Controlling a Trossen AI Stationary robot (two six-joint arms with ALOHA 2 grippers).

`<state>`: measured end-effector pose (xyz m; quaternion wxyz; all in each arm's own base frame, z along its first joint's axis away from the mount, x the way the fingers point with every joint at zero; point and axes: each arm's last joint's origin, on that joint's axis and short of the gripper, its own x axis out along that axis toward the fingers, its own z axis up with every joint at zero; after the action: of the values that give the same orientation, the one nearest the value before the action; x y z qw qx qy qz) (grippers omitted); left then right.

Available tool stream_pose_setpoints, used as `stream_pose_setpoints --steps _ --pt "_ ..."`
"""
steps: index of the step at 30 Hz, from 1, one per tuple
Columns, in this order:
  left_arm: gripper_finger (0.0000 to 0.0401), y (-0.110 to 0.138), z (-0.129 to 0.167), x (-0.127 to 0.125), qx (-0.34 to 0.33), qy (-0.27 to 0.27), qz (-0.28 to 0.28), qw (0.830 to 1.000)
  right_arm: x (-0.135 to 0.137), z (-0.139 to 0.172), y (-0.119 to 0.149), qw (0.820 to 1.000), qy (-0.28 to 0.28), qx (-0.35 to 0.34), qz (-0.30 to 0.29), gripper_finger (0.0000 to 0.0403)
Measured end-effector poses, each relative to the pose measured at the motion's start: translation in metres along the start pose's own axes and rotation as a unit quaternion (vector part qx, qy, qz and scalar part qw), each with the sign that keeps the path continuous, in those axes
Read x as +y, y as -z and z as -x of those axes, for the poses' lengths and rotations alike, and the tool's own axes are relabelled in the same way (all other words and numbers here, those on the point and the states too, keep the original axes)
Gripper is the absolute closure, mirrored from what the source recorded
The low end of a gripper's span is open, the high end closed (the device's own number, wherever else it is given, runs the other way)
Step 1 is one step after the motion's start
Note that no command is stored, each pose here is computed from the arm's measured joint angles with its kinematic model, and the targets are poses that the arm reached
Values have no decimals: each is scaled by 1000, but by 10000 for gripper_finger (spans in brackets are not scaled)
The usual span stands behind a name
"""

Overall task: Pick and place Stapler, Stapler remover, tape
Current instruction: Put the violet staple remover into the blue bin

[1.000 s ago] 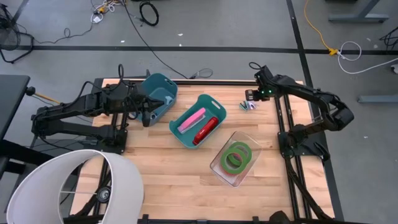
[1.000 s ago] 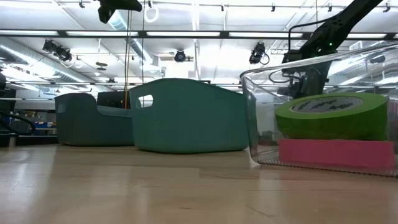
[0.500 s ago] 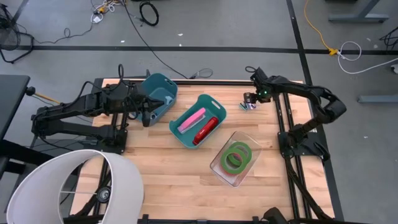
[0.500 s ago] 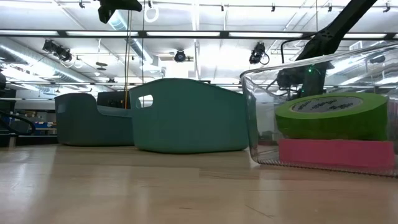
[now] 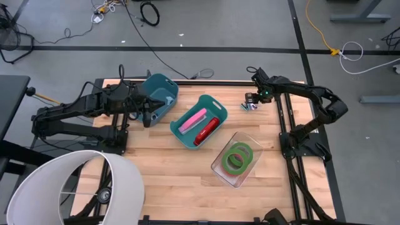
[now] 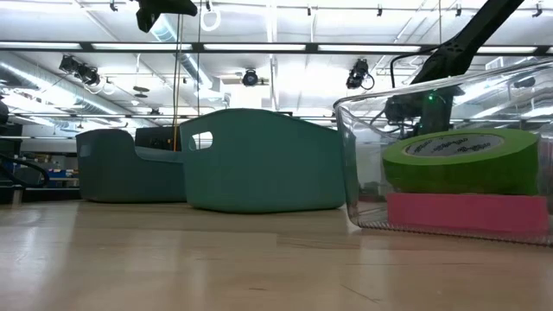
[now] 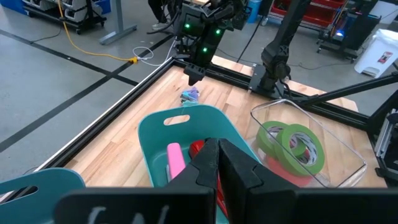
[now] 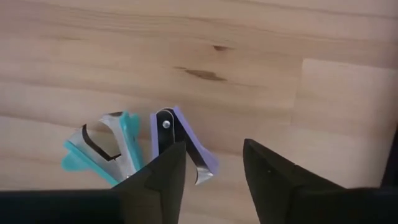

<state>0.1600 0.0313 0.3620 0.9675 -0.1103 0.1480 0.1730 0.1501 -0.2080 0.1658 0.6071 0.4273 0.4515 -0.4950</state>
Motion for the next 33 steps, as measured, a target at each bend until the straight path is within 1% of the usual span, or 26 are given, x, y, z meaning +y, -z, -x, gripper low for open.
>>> stream_pose_setpoints --steps 4,10,17,21,24,29,33 --pt "385 0 0 0 0 0 0 1000 -1 0 2 1000 0 11 2 246" --pt "385 0 0 0 0 0 0 1000 -1 3 4 1000 2 15 3 241" --pt "385 0 0 0 -2 -8 -1 1000 7 21 10 999 -20 -14 21 242" --pt "385 0 0 0 -2 -8 0 1000 13 35 18 997 -19 -40 57 242" --pt "385 0 0 0 -2 -8 -1 1000 19 44 24 993 -19 -60 102 242" --pt "385 0 0 1 -3 -15 0 1000 31 57 37 976 -6 -96 194 242" --pt "385 0 0 1 -3 -15 0 1000 40 67 44 959 -7 -135 248 242"
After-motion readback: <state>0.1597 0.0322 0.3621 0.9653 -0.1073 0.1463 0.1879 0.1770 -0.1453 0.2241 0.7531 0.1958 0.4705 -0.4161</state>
